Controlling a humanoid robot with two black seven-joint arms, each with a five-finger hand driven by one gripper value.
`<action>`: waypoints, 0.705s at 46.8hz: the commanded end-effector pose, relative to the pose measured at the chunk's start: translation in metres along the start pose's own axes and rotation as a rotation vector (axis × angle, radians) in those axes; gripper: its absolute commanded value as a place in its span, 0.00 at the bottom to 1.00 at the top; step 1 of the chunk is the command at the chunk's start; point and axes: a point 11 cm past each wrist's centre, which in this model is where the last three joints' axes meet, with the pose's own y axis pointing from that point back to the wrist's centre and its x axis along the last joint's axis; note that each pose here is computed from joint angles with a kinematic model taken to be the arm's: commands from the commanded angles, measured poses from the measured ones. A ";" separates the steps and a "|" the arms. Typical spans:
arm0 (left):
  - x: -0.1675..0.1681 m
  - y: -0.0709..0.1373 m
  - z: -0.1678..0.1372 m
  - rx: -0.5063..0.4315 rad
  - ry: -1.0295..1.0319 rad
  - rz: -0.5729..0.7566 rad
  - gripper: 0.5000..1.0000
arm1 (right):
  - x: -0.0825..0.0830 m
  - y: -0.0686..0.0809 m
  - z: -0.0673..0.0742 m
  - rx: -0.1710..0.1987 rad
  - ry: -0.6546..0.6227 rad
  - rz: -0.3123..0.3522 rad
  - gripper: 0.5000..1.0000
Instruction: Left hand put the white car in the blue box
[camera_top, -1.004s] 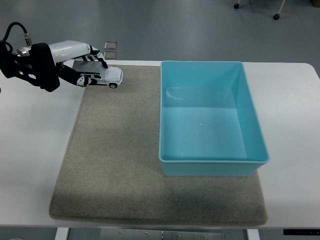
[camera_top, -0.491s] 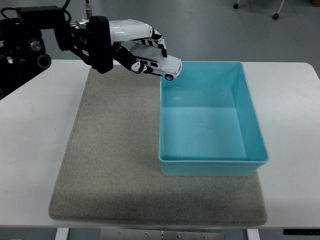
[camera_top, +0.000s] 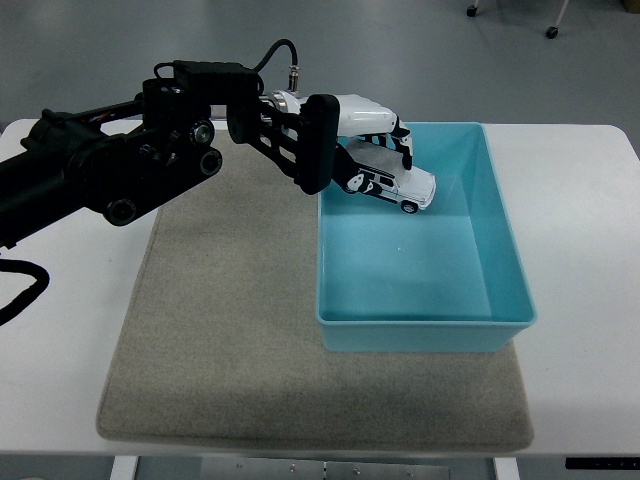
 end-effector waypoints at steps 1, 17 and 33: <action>-0.015 -0.010 0.004 -0.012 0.030 -0.017 0.00 | 0.000 0.000 0.000 0.000 0.000 0.000 0.87; -0.040 -0.020 0.003 -0.012 0.082 -0.016 0.08 | 0.000 0.000 0.000 -0.001 0.000 0.000 0.87; -0.069 -0.025 0.004 -0.015 0.091 -0.008 0.99 | 0.000 0.000 0.000 0.000 0.000 0.000 0.87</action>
